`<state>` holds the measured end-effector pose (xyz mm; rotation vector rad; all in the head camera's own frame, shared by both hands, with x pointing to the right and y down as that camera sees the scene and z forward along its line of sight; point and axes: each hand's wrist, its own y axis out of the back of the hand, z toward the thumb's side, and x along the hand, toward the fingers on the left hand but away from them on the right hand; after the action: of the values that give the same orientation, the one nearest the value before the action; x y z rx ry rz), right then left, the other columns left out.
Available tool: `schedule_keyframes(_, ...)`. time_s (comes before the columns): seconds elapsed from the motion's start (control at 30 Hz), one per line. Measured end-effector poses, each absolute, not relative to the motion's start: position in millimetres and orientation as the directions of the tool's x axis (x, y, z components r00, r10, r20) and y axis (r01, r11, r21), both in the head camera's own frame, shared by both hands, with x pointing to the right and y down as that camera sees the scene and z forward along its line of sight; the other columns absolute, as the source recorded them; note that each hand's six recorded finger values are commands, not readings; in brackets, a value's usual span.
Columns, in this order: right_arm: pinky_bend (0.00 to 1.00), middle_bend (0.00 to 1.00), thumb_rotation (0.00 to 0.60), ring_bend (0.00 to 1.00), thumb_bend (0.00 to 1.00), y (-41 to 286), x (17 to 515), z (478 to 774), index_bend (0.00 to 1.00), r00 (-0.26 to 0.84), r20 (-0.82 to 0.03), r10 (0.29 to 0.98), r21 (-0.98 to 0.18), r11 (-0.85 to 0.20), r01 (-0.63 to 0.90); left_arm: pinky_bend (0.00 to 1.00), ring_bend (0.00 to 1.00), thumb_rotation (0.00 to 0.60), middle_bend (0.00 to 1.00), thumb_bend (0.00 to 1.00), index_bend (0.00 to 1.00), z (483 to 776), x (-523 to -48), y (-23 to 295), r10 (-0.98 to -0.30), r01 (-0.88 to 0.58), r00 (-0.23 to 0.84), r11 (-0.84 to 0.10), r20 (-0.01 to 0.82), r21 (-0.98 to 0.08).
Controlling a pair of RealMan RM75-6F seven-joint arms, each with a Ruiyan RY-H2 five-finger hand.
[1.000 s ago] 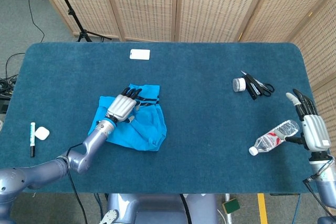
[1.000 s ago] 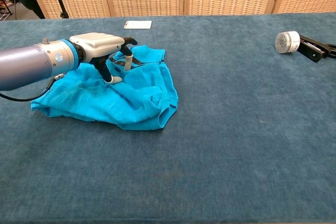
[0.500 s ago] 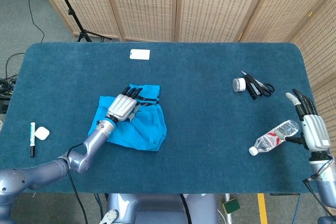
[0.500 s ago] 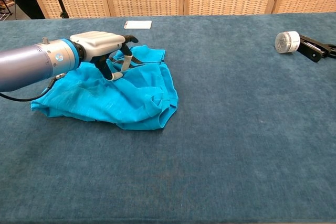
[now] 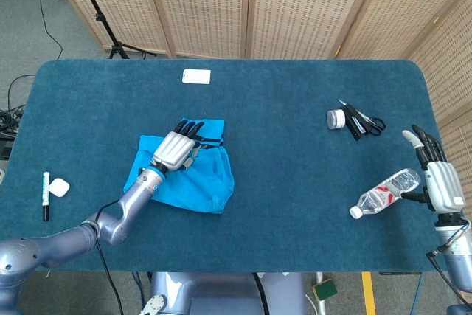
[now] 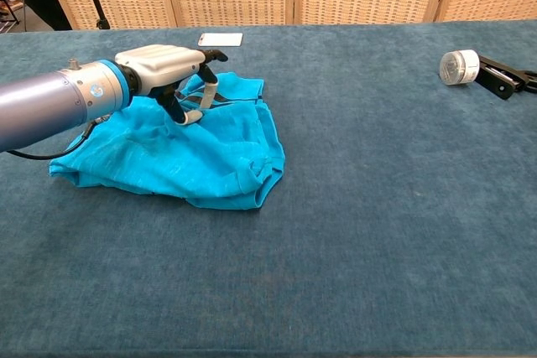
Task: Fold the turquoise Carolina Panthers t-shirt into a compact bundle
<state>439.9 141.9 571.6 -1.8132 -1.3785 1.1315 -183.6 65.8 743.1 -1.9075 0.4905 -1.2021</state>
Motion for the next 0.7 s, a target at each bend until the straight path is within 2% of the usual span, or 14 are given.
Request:
schedule_keyframes(0.33,0.01,0.0,0.6,0.0,0.0,142,440,571,0.0,0.101,-0.273,0.957,-0.841,-0.288,0.458,0.0,0.0,0.6,0.0,0.72,0.8,745,-184,66,-0.679,0.101,0.465,-0.597,0.568,-0.796)
schedule_keyframes(0.7,0.01,0.0,0.6,0.0,0.0,141,441,570,0.0,0.1,-0.268,0.958,-0.841,-0.283,0.461,0.0,0.0,0.6,0.0,0.73,0.82,735,-175,65,-0.698,0.049,0.507,-0.562,0.505,-0.826)
